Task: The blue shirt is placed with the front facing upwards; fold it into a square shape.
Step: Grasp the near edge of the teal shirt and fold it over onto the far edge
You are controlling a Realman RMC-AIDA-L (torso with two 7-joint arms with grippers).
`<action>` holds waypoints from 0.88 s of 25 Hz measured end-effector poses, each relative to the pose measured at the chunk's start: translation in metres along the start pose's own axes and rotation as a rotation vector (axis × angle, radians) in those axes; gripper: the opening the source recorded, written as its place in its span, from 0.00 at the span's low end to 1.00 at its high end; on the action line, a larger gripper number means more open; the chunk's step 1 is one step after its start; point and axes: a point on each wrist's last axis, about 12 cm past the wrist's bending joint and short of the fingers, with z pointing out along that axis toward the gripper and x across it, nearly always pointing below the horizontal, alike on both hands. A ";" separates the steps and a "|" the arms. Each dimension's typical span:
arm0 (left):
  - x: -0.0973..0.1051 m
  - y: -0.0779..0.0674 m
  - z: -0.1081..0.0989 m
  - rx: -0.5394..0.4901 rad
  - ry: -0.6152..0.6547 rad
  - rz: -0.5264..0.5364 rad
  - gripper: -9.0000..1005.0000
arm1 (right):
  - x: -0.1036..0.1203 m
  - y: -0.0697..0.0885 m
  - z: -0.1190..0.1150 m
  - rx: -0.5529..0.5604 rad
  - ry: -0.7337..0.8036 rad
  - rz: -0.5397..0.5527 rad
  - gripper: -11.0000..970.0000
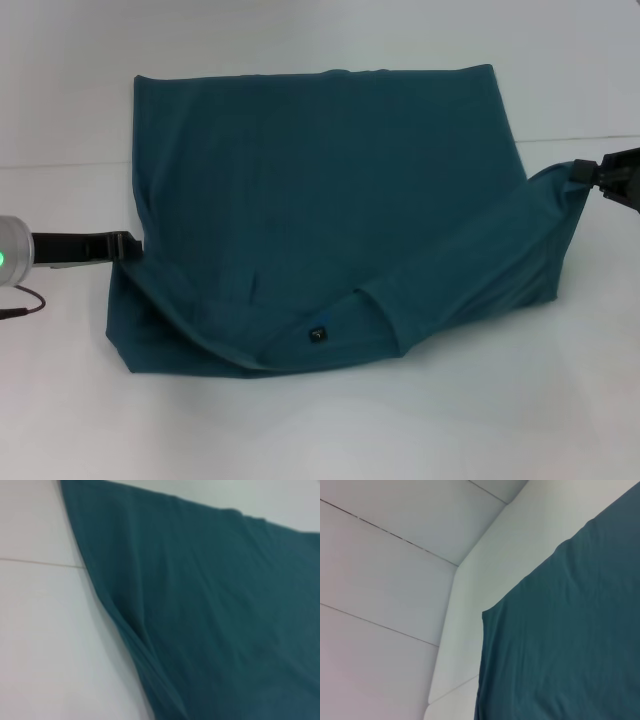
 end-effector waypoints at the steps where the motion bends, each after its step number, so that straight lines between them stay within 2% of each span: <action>1: 0.001 0.000 -0.001 0.011 -0.010 -0.006 0.01 | 0.000 0.000 0.000 -0.004 -0.002 0.001 0.05; 10: -0.006 0.002 -0.012 0.086 -0.090 -0.036 0.02 | -0.003 0.007 -0.005 -0.077 -0.038 0.018 0.06; 22: -0.024 0.015 -0.031 0.085 -0.225 -0.074 0.02 | -0.024 0.016 -0.007 -0.107 -0.166 0.031 0.07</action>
